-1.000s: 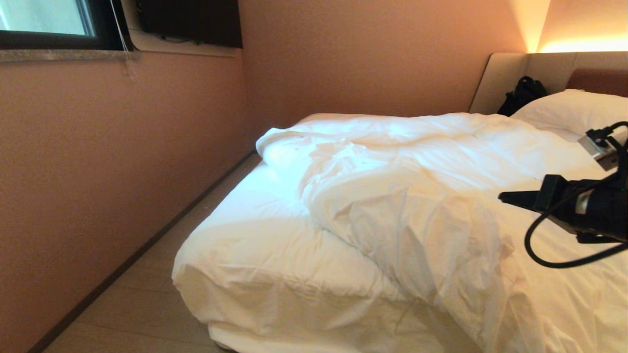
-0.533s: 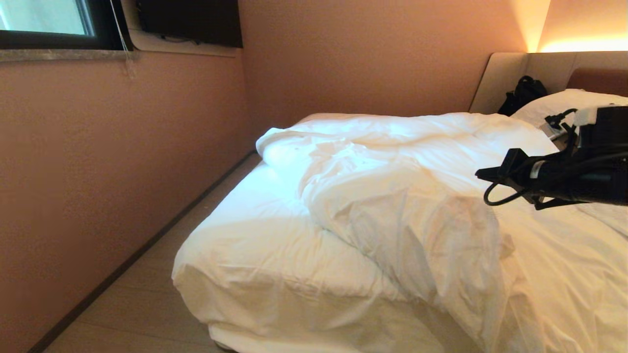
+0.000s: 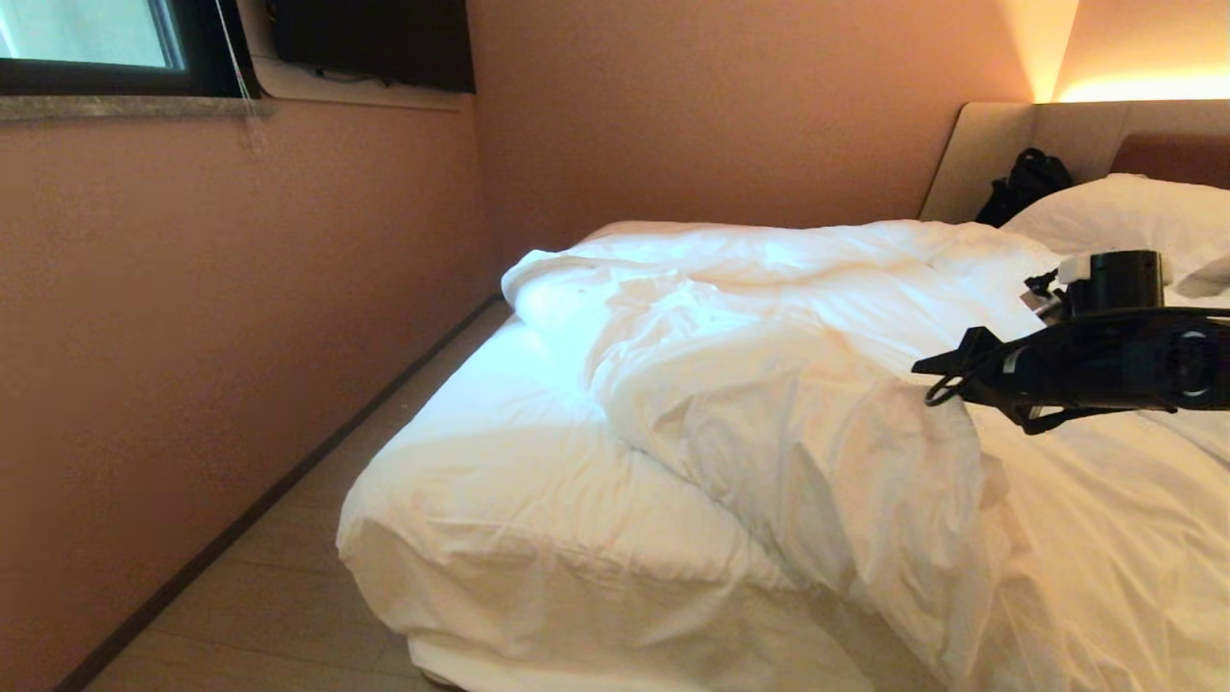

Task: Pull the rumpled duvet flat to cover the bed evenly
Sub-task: Hold the folded corner of the quilt

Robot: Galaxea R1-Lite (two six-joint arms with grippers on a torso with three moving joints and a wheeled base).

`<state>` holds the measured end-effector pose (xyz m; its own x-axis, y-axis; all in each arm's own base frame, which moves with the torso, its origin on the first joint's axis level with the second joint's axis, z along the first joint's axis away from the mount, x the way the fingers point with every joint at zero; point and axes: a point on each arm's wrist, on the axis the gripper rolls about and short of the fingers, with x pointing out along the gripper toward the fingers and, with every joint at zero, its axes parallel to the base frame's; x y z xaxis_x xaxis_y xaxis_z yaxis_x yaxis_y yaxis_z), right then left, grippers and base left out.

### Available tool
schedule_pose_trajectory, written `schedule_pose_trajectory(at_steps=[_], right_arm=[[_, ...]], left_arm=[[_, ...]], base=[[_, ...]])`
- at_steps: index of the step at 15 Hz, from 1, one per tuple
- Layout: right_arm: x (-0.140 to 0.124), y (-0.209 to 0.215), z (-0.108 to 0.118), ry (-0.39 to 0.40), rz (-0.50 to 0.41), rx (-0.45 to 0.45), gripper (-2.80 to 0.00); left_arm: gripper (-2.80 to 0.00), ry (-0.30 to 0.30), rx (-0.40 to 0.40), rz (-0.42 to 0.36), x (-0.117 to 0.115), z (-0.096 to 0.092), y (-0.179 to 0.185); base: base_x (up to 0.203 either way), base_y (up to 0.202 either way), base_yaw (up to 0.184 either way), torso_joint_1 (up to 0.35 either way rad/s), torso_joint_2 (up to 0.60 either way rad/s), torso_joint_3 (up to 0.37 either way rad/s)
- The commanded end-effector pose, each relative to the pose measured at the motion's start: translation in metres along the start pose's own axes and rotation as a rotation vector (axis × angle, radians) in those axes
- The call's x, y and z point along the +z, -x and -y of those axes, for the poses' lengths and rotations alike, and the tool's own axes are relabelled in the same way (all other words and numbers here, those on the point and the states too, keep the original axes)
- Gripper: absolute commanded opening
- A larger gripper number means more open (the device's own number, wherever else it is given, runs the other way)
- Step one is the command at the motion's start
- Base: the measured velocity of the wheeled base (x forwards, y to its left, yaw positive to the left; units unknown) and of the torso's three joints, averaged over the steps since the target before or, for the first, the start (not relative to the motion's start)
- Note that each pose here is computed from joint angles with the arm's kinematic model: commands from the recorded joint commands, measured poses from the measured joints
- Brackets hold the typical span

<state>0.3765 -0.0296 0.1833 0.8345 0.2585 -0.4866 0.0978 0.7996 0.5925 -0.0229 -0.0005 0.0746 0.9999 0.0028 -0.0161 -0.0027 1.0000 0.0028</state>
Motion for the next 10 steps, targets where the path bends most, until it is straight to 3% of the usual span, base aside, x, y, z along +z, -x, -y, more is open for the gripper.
schedule_pose_trajectory(at_steps=[1,10], right_arm=[[-0.0024,-0.0076,0.0072,-0.013,-0.018,-0.012,0.00],[-0.0073,-0.0003,0.0096,-0.027,-0.058,0.028,0.00]], left_arm=[[-2.80,0.000,0.000,0.001,0.0000,0.0000,0.0000],[-2.80,0.000,0.000,0.001,0.0000,0.0000,0.0000]], base=[[0.000,0.000,0.000,0.000,0.00,0.000],[0.000,0.000,0.000,0.000,0.00,0.000]])
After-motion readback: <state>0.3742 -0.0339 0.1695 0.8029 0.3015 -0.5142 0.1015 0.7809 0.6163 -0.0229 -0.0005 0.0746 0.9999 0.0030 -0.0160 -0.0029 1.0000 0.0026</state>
